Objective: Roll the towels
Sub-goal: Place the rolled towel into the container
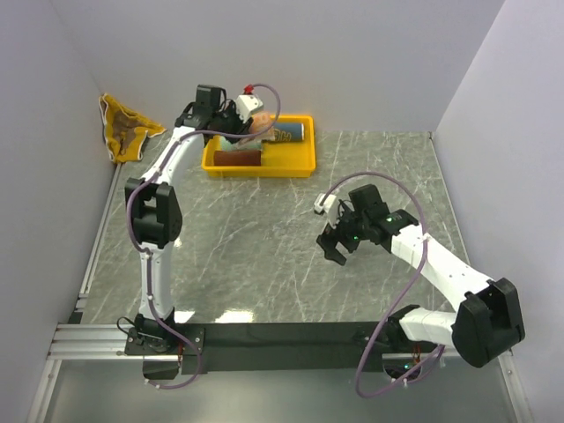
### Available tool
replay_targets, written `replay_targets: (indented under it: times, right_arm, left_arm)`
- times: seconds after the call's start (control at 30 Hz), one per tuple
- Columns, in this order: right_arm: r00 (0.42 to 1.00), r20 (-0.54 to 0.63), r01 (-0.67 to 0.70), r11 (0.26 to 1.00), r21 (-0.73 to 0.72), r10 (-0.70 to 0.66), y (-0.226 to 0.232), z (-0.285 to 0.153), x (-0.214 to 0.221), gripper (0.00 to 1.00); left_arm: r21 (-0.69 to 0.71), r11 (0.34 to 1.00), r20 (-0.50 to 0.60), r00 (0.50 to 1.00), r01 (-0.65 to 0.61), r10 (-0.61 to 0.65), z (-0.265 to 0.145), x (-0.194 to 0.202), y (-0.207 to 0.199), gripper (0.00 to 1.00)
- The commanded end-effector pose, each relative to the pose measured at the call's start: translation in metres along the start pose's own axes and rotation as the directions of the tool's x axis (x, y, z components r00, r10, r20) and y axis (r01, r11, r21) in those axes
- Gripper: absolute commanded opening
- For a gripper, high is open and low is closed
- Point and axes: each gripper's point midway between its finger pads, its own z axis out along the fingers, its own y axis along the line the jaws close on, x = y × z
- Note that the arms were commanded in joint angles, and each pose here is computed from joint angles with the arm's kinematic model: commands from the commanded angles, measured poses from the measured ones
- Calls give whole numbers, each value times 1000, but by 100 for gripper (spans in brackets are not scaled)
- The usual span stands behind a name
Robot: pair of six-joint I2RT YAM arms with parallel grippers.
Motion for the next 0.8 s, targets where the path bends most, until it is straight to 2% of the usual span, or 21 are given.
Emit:
replay_targets:
  times: [0.0, 0.27, 0.47, 0.77]
  right_arm:
    - [997, 56, -63, 998, 11, 62, -13, -12, -18, 100]
    - [989, 49, -143, 988, 56, 141, -36, -18, -14, 100]
    - [986, 40, -162, 983, 89, 159, -48, -18, -10, 100]
    - [982, 41, -187, 978, 90, 184, -54, -15, -10, 100]
  left_arm:
    - [-167, 971, 125, 973, -172, 194, 33, -40, 32, 0]
    - [-342, 871, 187, 883, -353, 431, 89, -63, 49, 0]
    - [-284, 848, 162, 849, -447, 502, 126, -38, 22, 0]
    - [-190, 849, 115, 848, -493, 518, 158, 1, -3, 0]
